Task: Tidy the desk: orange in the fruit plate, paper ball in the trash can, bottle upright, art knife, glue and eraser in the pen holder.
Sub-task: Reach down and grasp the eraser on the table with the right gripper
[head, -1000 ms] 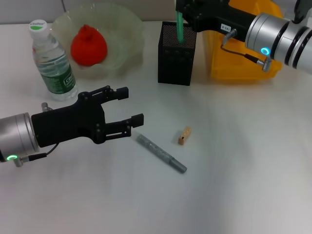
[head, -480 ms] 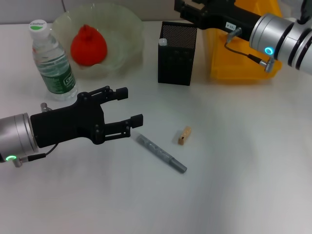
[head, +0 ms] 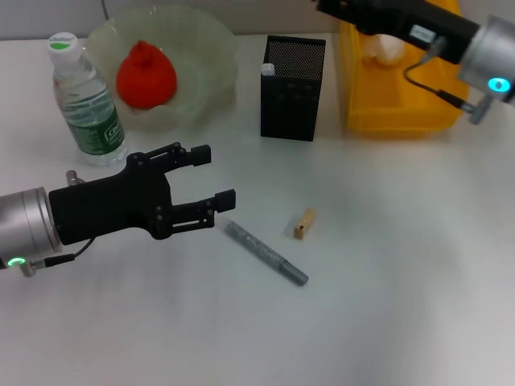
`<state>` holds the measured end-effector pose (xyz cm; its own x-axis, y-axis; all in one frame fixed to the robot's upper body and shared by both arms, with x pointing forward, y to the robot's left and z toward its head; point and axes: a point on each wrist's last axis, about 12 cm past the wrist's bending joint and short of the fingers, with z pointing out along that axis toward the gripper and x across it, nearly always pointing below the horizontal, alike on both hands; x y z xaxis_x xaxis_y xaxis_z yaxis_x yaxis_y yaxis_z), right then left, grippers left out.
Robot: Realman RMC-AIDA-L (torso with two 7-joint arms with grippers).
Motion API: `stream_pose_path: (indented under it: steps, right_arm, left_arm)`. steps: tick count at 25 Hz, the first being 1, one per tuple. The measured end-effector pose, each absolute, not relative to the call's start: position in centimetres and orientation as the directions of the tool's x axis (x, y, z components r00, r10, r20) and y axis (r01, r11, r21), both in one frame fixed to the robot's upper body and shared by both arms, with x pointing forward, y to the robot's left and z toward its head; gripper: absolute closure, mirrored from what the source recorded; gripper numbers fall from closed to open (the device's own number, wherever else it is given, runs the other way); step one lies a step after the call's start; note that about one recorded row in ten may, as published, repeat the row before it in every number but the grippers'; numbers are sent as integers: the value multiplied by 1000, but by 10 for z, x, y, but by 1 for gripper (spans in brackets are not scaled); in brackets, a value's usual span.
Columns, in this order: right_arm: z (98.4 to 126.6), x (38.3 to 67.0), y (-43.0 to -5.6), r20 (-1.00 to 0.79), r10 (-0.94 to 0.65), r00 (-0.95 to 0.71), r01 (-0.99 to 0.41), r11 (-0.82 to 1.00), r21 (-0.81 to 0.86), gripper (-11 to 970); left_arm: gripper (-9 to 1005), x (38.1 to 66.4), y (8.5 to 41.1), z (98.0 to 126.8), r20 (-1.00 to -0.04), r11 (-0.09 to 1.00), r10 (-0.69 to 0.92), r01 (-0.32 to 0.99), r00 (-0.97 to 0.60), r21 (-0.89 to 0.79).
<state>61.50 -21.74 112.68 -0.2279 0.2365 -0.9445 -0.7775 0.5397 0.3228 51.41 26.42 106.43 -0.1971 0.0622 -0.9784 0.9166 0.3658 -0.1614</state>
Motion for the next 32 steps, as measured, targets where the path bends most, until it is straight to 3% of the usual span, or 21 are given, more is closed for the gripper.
stream_pose_path:
  steps: [6,11,12,14,19,24,32]
  right_arm:
    - [1143,591,-237,-931,165,-327,-856,365,365,179]
    - [1150,588,-241,-891,-87,-445,-864,302,402,181]
    - [1152,590,-239,-859,-207,-468,-865,304,398,181]
    - [1152,591,-237,-844,-254,-473,-867,307,393,182]
    - [1148,600,-213,-702,-549,-453,-890,323,322,184]
    - [1136,606,-186,-588,-705,-397,-917,324,231,189]
    - [1122,607,-160,-533,-771,-349,-937,296,185,197]
  left_arm:
    - [183,512,266,1064,-978,367,60,916,-201,-165]
    - [183,511,266,1063,-977,367,61,915,-203,-167]
    - [183,511,266,1063,-977,366,64,916,-204,-167]
    - [183,511,266,1063,-977,365,69,916,-203,-165]
    - [184,512,269,1063,-976,367,79,917,-201,-159]
    - [184,510,278,1062,-973,377,101,913,-206,-154]
    - [184,507,289,1062,-970,388,116,909,-214,-154]
